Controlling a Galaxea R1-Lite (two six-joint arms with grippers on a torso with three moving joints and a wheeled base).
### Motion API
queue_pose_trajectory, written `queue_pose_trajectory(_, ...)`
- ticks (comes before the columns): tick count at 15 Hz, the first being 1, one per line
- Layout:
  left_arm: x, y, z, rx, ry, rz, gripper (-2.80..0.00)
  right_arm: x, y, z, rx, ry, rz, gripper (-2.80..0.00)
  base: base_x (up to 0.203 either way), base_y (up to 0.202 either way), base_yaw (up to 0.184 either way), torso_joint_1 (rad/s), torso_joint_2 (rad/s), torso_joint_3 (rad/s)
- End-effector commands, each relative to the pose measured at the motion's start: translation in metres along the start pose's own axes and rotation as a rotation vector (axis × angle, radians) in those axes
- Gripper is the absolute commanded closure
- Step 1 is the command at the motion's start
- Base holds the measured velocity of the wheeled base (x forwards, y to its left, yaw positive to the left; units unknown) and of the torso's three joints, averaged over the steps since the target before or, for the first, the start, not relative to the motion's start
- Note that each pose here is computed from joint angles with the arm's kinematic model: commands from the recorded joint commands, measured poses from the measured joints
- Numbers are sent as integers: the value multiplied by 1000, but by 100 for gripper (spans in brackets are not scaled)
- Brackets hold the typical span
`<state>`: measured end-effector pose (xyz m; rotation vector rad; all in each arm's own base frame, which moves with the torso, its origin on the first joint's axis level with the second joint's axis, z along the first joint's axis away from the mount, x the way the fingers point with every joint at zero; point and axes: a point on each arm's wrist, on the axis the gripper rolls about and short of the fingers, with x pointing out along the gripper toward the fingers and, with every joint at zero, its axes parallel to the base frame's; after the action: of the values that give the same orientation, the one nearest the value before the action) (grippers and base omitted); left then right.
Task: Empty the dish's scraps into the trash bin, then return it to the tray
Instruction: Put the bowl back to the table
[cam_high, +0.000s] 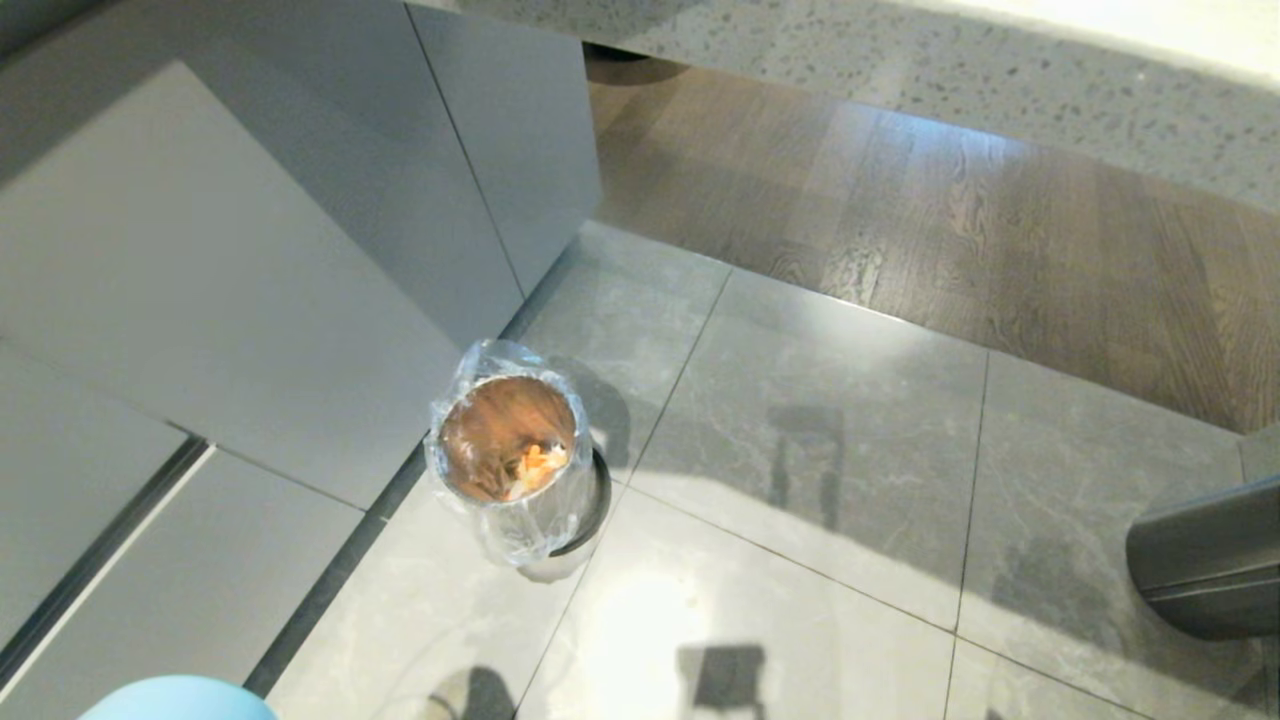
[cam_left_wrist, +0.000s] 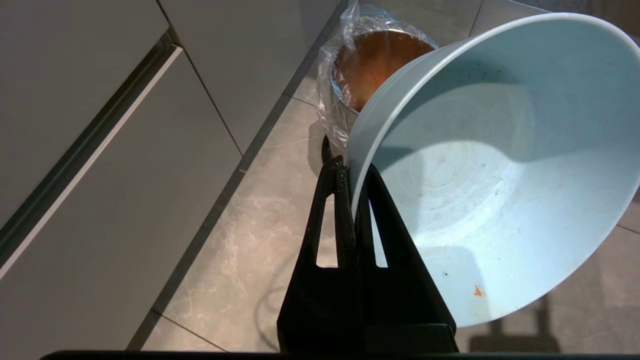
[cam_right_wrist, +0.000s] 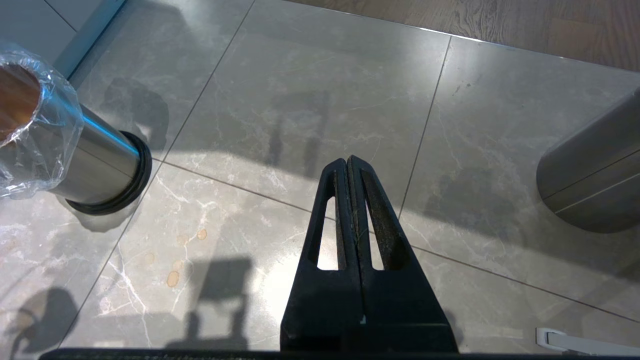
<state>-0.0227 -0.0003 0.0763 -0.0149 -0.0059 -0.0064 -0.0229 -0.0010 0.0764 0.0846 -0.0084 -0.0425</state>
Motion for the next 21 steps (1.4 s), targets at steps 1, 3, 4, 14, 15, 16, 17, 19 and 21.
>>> queue_pose_trajectory(1, 0, 0, 0, -3, 1, 0, 0, 0, 0, 0, 0, -1, 0, 0, 0, 0, 0, 0, 0, 0)
queue_pose_trajectory(3, 0, 0, 0, -3, 1, 0, 0, 0, 0, 0, 0, -1, 0, 0, 0, 0, 0, 0, 0, 0)
queue_pose_trajectory(4, 0, 0, 0, -2, 1, 0, 0, 0, 0, 0, 1, 0, 0, 0, 0, 0, 0, 0, 0, 0)
queue_pose_trajectory(14, 0, 0, 0, -3, 0, 0, 0, 0, 0, 0, 1, -1, 0, 0, 0, 0, 0, 0, 1, 23)
queue_pose_trajectory(15, 0, 0, 0, -5, 1, 0, 0, 0, 0, 0, 0, -1, 0, 0, 0, 0, 0, -1, 3, 174)
queue_pose_trajectory(16, 0, 0, 0, -5, 1, 0, 0, 0, 0, 0, 1, -1, 0, 0, 0, 0, 0, 5, 2, 173)
queue_pose_trajectory(17, 0, 0, 0, -5, 1, 0, 0, 0, 0, 0, 0, -1, 0, 0, 0, 0, 0, 2, 2, 193)
queue_pose_trajectory(19, 0, 0, 0, -5, 1, 0, 0, 0, 0, 0, 1, -1, 0, 0, 0, 0, 0, 2, 4, 191)
queue_pose_trajectory(21, 0, 0, 0, -5, 1, 0, 0, 0, 0, 0, 0, -1, 0, 0, 0, 0, 0, 1, 4, 201)
